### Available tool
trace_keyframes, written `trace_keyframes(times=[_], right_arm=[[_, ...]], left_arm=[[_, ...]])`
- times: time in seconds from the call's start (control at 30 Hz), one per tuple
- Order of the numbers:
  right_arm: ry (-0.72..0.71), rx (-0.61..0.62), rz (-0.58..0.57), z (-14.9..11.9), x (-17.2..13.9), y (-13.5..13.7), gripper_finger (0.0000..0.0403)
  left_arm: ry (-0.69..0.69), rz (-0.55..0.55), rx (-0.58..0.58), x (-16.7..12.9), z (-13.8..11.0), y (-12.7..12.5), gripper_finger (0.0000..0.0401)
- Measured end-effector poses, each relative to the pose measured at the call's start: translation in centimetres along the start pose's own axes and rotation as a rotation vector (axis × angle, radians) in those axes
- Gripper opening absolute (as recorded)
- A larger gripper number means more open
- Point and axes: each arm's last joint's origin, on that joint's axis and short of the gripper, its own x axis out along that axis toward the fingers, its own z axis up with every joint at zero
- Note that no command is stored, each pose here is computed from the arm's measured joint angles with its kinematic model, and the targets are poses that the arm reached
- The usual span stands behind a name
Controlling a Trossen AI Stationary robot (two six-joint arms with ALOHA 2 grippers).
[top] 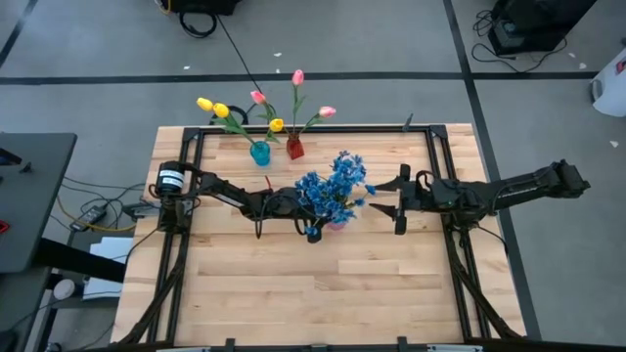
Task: Sort flowers into vase by color
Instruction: Return to Home Position
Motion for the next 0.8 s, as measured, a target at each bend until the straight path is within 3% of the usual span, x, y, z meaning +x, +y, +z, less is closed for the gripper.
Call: trace_keyframes(times=[0.17,0.33,0.6,0.8], right_arm=[[-0.021,-0.001,0.011,0.3,-0.4,-0.1,0.0243],[-0.033,-0.003,0.007,0.5,-1.2,-0.3,0.0243],[-0.141,0.009,-0.042,-0.6,-2.7,-1.2,0.0242],[-0.222,0.06,-0.121,-1.7,-4.1,-2.2,0.0242]], left_arm=[[0.014,-0.001,0.009,-0.9,0.9,0.1,0.0254],[0.002,0.011,0.012,-3.8,1.3,0.3,0.0282],[-0.066,0.085,-0.006,-10.0,0.0,0.9,0.0285],[-0.111,0.218,0.011,-15.4,-1.2,1.5,0.0285]])
